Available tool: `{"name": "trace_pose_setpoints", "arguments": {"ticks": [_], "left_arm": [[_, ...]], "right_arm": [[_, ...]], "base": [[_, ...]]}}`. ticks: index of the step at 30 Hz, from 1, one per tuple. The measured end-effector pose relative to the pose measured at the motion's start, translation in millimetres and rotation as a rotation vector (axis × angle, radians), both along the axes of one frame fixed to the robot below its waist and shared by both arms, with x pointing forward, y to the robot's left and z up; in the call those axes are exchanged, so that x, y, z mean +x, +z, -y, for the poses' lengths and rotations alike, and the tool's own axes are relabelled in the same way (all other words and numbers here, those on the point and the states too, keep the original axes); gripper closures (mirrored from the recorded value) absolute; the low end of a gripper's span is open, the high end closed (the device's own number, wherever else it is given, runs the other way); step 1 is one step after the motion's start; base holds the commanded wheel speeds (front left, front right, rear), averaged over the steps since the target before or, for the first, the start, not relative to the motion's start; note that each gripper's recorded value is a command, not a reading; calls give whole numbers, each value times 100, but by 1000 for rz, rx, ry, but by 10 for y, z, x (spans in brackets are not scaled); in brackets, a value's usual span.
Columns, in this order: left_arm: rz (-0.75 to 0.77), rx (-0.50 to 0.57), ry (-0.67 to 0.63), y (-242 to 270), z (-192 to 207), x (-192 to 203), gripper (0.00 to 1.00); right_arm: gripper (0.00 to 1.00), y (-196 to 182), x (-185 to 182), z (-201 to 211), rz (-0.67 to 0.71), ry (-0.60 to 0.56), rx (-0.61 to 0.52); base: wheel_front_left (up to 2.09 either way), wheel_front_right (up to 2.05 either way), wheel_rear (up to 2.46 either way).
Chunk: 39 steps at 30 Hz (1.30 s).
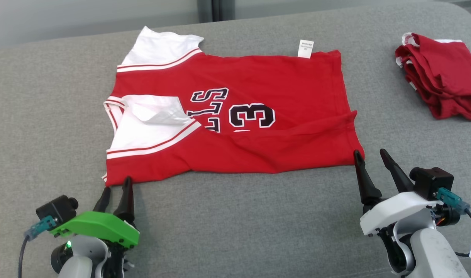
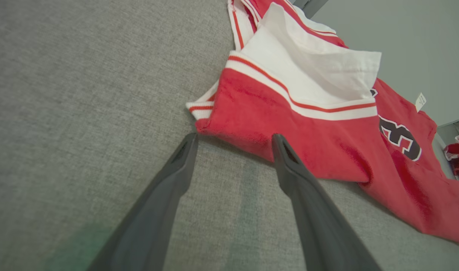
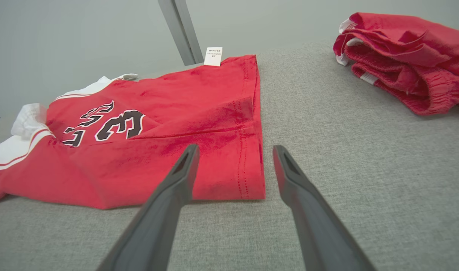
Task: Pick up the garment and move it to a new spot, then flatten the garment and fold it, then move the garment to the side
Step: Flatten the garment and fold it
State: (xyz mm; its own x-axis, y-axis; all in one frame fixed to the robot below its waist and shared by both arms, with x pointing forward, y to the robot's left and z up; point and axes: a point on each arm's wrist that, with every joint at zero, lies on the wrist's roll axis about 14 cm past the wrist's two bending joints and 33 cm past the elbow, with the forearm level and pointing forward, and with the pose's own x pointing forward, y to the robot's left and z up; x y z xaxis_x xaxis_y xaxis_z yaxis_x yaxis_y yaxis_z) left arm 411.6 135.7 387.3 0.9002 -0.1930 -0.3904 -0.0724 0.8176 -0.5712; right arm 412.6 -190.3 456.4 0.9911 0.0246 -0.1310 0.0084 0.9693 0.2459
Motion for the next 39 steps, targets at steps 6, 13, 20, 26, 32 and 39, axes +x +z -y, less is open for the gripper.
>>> {"name": "trace_pose_setpoints", "arguments": {"ticks": [6, 13, 20, 26, 32, 39], "left_arm": [[7, -32, 9, -40, 59, 226, 30], [68, -21, 21, 32, 15, 361, 100], [156, -19, 20, 242, -1, 416, 100], [230, -39, 28, 447, 18, 434, 100], [305, -49, 39, 698, -6, 454, 100], [369, -62, 34, 980, -1, 351, 100]], "right_arm": [[0, -135, 15, 110, -45, -28, -8], [0, -314, 72, 144, -110, -41, 25], [0, -521, 213, -25, -204, 9, 58], [95, -577, 319, -148, -238, 42, 78], [100, -311, 476, -129, -163, 30, 111], [100, 151, 528, 54, -51, -8, 100]], "base": [[0, 0, 0], [0, 0, 0], [0, 0, 0], [0, 0, 0], [0, 0, 0], [0, 0, 0]]}}
